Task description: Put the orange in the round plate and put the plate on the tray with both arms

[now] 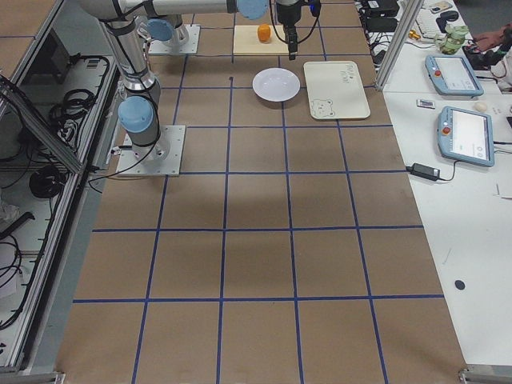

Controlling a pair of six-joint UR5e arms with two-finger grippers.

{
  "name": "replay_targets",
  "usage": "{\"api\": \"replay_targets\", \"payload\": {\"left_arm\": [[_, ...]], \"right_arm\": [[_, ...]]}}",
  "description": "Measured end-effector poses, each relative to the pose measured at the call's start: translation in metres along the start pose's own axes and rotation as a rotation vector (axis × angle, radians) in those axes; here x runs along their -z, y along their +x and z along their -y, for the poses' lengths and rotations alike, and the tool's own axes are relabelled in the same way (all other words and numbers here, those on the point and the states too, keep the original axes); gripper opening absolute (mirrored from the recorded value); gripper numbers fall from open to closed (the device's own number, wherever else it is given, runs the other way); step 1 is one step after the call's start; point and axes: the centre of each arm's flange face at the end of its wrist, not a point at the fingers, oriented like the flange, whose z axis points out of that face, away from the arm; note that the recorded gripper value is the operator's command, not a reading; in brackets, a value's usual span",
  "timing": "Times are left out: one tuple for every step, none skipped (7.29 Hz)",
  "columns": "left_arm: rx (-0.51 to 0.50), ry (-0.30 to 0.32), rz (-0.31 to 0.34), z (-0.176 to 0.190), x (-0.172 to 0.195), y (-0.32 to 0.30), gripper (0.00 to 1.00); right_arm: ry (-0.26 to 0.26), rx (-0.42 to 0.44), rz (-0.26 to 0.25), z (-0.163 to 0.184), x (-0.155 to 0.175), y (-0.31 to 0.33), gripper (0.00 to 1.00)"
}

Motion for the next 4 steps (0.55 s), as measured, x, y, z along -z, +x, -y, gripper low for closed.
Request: {"api": "replay_targets", "payload": {"left_arm": [[0.001,0.002,-0.003,0.0002,0.0004,0.0002,1.00],[0.007,0.003,-0.003,0.0002,0.0009,-0.0001,1.00],[0.014,0.004,-0.001,-0.0002,0.0016,-0.0003,1.00],[0.014,0.006,0.003,-0.0005,0.0026,-0.0004,1.00]], "right_arm": [[0.001,-0.001,0.000,-0.0002,0.0004,0.0002,1.00],[0.001,-0.001,0.000,-0.0004,0.0005,0.0002,1.00],[0.001,-0.001,0.000,-0.0005,0.0004,0.0002,1.00],[0.001,0.000,0.000,-0.0009,0.0007,-0.0004,1.00]]}}
